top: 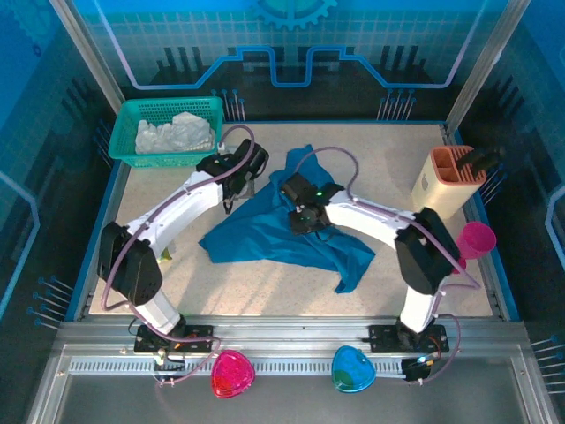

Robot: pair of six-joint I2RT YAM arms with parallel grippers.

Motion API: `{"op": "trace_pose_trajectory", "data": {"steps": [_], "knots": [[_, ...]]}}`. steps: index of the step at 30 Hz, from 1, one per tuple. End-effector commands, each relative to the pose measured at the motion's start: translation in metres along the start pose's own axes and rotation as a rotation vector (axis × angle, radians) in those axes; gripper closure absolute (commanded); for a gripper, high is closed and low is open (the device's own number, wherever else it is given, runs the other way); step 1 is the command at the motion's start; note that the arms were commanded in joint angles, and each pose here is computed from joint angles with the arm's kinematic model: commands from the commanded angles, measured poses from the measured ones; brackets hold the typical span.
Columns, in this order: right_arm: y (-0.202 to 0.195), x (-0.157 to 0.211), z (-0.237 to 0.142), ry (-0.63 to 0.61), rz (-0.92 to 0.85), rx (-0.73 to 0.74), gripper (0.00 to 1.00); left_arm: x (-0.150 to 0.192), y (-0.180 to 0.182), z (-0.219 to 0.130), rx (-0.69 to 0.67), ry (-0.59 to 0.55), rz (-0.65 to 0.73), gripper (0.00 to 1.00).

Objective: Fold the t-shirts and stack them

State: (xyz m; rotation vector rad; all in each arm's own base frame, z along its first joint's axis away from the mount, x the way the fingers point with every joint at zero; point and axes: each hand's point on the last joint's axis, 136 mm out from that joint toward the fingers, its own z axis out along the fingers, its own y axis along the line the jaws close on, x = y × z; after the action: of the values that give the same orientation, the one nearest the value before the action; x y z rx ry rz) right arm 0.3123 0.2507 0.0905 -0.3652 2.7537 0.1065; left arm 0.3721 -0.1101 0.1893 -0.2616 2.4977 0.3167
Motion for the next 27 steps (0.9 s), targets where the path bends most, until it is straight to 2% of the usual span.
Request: {"op": "trace_pose_trajectory", "data": {"steps": [1, 5, 8, 11, 14, 17, 20, 22, 27], "knots": [[-0.024, -0.007, -0.039, -0.076, 0.095, -0.066, 0.43, 0.000, -0.004, -0.007, 0.055, -0.002, -0.016, 0.21], [-0.056, 0.003, -0.061, -0.114, 0.205, -0.116, 0.32, -0.001, -0.023, -0.009, 0.119, -0.007, 0.024, 0.22], [-0.085, 0.016, -0.071, -0.141, 0.306, -0.135, 0.31, -0.001, -0.047, -0.013, 0.170, -0.020, 0.093, 0.24], [-0.114, 0.030, -0.076, -0.167, 0.418, -0.168, 0.31, 0.001, -0.083, -0.020, 0.258, -0.035, 0.182, 0.27], [-0.137, 0.049, -0.071, -0.167, 0.531, -0.205, 0.33, 0.010, -0.137, -0.029, 0.437, -0.037, 0.316, 0.30], [-0.146, 0.063, -0.065, -0.152, 0.605, -0.254, 0.34, 0.027, -0.190, -0.041, 0.622, -0.009, 0.494, 0.33], [-0.145, 0.073, -0.054, -0.121, 0.668, -0.321, 0.36, 0.042, -0.228, -0.040, 0.704, 0.016, 0.631, 0.39], [-0.142, 0.078, -0.047, -0.104, 0.700, -0.363, 0.38, 0.043, -0.247, -0.034, 0.736, 0.038, 0.660, 0.41], [-0.142, 0.089, -0.034, -0.073, 0.757, -0.366, 0.40, 0.044, -0.279, -0.017, 0.764, 0.065, 0.697, 0.41]]}}
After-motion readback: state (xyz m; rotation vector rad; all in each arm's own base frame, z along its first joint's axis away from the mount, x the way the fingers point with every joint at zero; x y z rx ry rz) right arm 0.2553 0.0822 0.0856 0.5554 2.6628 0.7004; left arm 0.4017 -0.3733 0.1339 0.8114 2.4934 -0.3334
